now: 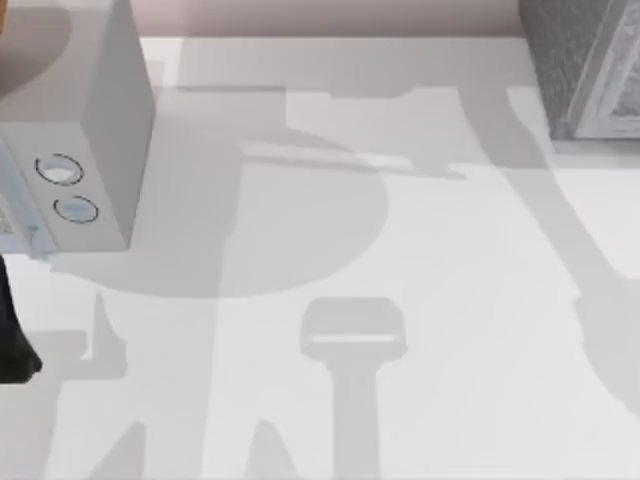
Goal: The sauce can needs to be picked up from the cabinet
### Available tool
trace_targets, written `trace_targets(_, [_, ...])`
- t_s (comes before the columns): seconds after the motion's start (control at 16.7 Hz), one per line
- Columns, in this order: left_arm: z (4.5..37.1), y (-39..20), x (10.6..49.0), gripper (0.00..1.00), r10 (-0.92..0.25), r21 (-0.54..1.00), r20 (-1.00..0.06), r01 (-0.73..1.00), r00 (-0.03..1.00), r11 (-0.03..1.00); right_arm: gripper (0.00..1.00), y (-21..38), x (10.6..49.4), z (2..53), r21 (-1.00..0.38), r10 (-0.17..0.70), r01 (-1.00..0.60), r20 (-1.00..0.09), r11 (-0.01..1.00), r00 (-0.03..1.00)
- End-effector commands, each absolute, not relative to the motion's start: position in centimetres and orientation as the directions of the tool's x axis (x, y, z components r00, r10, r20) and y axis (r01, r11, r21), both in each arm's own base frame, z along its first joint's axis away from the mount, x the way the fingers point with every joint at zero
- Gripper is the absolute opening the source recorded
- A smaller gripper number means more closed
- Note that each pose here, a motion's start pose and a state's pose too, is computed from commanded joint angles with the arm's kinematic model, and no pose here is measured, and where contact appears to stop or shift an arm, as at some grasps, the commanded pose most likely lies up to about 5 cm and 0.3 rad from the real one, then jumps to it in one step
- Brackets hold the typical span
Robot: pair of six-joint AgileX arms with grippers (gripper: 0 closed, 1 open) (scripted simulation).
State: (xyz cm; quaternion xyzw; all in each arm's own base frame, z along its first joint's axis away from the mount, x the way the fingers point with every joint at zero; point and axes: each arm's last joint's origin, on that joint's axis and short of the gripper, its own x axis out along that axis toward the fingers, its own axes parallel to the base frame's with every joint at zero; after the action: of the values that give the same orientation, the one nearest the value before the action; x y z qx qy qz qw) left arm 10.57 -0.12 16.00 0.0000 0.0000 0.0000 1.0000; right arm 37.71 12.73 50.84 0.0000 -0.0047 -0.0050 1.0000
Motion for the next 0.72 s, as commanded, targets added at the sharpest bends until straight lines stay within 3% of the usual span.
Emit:
trace_targets(0.36, [16.0,-0.12,10.57,1.0,0.0,0.0,0.0,0.0,1.0,1.0,1.0,12.64,38.62,50.73,0.0,-0.01,0.01,0.009,1.0,1.0])
trace_targets(0.72, [16.0,-0.12,10.57,1.0,0.0,0.0,0.0,0.0,1.0,1.0,0.55,12.64,38.62,50.73,0.0,-0.01,0.01,0.009,1.0,1.0])
